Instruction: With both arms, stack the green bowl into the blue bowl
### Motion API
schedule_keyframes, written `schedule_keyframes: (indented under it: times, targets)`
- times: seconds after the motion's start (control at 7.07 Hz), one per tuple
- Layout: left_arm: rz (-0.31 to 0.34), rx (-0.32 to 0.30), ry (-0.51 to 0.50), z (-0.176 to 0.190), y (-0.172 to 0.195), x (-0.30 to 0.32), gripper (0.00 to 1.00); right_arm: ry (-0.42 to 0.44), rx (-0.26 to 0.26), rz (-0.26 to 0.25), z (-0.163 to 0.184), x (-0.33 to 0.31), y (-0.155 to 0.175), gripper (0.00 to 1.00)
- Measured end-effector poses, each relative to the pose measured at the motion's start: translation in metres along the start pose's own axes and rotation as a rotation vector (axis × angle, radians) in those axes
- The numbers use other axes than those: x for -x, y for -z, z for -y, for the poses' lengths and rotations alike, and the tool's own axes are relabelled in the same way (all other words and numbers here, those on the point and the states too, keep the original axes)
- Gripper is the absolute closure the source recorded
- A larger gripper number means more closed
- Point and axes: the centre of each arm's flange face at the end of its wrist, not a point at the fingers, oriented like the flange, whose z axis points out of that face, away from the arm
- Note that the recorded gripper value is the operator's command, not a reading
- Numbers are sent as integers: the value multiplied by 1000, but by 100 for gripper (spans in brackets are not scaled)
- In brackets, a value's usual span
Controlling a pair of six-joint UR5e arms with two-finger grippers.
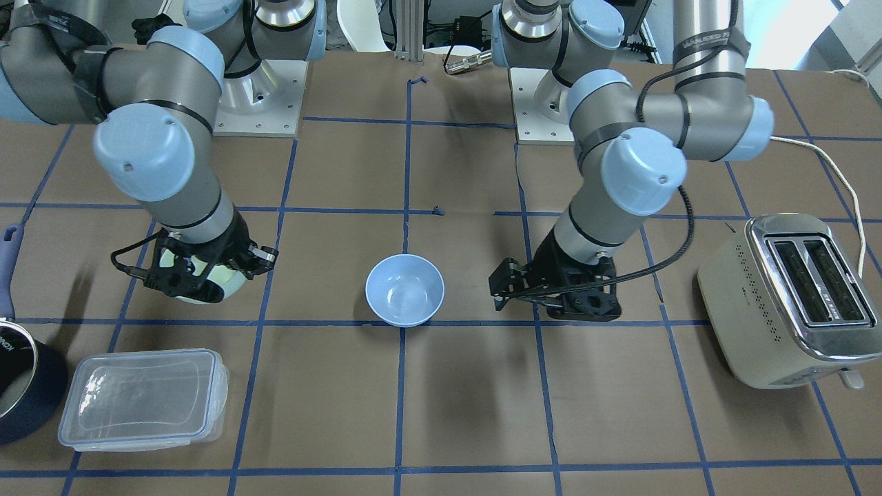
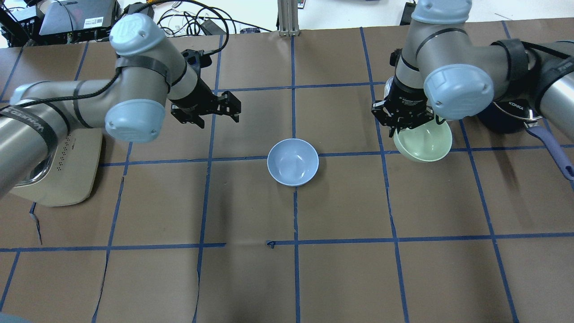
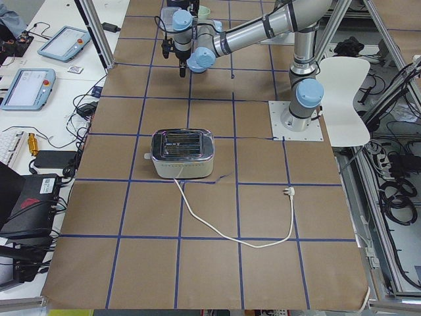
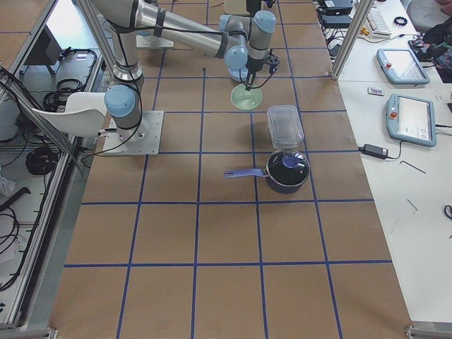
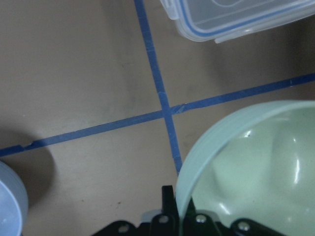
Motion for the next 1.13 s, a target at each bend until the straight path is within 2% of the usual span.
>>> schedule_keyframes:
  times: [0.28,0.42,0.57,0.85,1.13]
  targets:
    - [73,14,-36,-12,102,9,0,-1,-31,-15,-12,90,12,100]
    - [89,2,-45,-31,163,-1,0,-18,-30,-23,-18,136,6,100]
    - [99,-13,-48,-46,198,-6,0,-42,-24,-31,-24,173,-6,100]
    - [104,-16,-46,-58,211,-8,0,-88,-13,-36,-34,220,-26,100]
    - [167,7,-13,-55,204,1,0,-115,4,-27,-42,238,-35,100]
